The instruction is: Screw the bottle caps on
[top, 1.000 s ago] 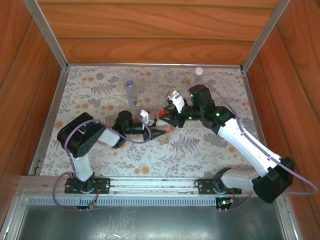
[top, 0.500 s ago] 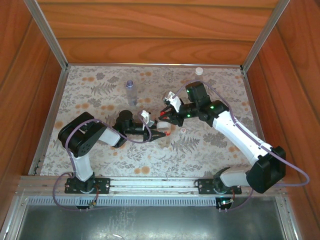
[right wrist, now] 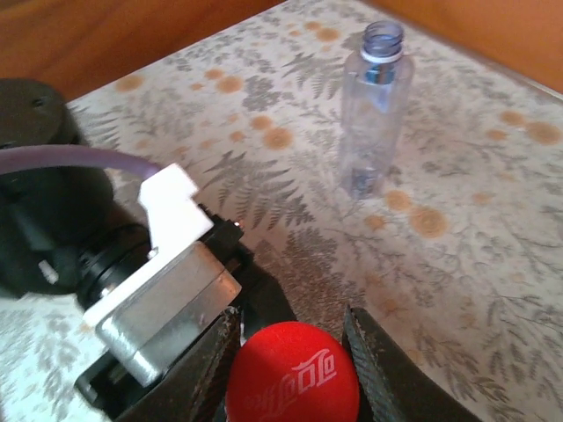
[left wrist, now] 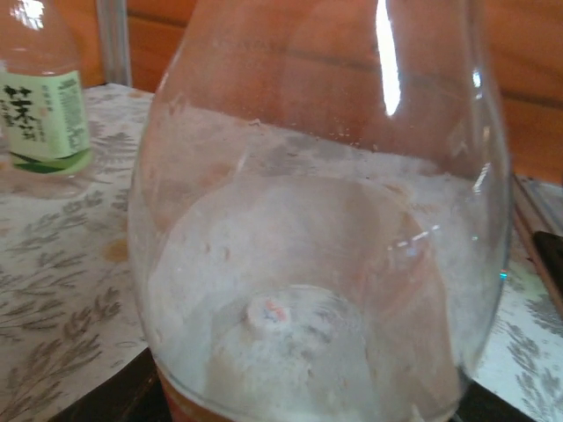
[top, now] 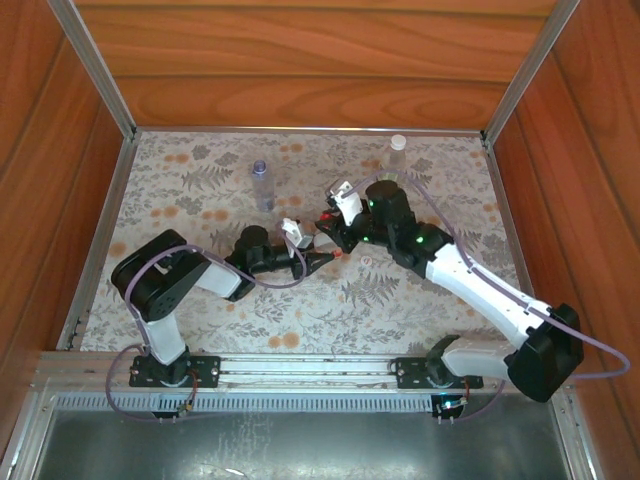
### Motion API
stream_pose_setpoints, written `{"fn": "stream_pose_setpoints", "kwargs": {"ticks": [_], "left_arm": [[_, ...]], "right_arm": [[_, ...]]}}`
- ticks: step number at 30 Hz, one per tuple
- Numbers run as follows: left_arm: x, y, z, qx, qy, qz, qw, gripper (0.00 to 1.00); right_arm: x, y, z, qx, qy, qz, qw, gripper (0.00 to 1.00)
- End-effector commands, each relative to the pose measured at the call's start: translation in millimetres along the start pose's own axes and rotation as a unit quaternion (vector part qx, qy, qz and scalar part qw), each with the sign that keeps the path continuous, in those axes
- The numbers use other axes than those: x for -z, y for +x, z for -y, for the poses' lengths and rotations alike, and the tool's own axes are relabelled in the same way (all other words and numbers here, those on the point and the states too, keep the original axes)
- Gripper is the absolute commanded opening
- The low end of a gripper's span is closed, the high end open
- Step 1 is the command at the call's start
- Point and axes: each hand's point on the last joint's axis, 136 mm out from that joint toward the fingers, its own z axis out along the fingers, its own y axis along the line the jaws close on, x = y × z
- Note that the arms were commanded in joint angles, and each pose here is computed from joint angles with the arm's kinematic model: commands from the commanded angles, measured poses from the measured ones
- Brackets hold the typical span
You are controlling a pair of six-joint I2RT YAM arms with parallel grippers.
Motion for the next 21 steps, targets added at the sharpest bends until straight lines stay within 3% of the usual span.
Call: {"fn": "stream_pose_setpoints", "kwargs": {"ticks": [1, 3, 7, 9, 11, 15, 17, 21], "left_arm": [[13, 15, -54, 0.013, -0.167, -0.024, 0.986, 0.49], [14, 14, -55, 0.010, -0.180, -0.024, 0.983, 0.49], [14, 16, -54, 0.015, -0.188, -0.027, 0.982, 0.49], [13, 17, -52, 0.017, -0.186, -0.028, 0.982, 0.49], [12, 20, -50, 0.017, -0.179, -0.033, 0.983, 0.49], [11, 26, -44, 0.014, -0.160, -0.045, 0.986, 0.49], [12, 30, -41, 0.012, -0.147, -0.051, 0.988, 0.49], [12, 36, -25, 0.015, -0.085, -0.060, 0.994, 0.49]], "right_arm": [[-3, 33, 6, -0.086, 0.099, -0.036, 0.991, 0.16], [-1, 36, 14, -0.101, 0.163, -0.029, 0.981, 0.16], [9, 53, 31, -0.125, 0.315, -0.046, 0.940, 0.15], [12, 51, 32, -0.119, 0.358, -0.040, 0.925, 0.15], [7, 48, 29, -0.114, 0.358, -0.046, 0.926, 0.17], [-3, 18, 8, -0.077, 0.274, -0.010, 0.959, 0.34], [-5, 2, -13, -0.045, 0.171, 0.017, 0.984, 0.49], [15, -20, -43, 0.005, 0.020, 0.045, 0.999, 0.61]]}}
